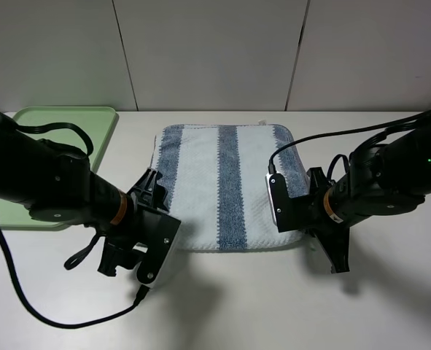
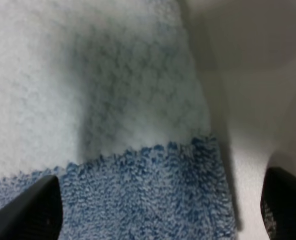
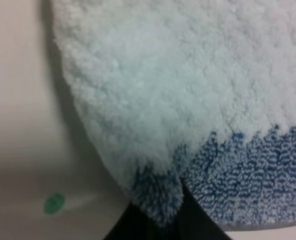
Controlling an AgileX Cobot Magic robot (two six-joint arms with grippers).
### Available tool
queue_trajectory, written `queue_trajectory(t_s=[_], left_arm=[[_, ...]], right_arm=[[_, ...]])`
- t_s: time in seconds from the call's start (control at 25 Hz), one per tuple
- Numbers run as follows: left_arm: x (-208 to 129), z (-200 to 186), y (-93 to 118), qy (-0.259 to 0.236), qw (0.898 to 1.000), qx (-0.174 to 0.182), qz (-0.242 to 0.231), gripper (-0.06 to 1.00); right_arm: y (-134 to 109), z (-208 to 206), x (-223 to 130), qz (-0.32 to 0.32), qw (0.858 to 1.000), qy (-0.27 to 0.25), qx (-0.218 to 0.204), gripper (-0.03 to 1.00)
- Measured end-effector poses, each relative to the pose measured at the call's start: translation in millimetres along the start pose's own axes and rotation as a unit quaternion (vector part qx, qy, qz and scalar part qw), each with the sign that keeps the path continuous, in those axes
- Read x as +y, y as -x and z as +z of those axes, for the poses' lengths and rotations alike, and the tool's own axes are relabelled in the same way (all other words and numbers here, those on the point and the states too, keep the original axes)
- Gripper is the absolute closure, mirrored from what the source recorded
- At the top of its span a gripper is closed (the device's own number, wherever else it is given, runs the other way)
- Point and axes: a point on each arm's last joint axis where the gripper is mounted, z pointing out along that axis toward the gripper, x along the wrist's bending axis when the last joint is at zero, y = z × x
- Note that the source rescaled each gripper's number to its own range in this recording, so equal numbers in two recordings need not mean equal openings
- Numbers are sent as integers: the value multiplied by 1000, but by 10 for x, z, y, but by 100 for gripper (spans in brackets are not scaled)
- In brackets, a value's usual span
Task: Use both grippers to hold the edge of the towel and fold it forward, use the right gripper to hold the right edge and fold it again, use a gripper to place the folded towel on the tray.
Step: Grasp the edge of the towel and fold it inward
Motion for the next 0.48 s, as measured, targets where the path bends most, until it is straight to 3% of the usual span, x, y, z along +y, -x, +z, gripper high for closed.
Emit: queue_trajectory(t_s=[0.28, 0.48], left_arm=[[-46, -11, 7, -26, 999, -6, 45, 15], [-58, -12, 12, -32, 998, -10, 43, 20]], right_arm=[[1, 0, 2, 0, 1000, 1, 0, 94], [1, 0, 4, 0, 1000, 2, -1, 94]])
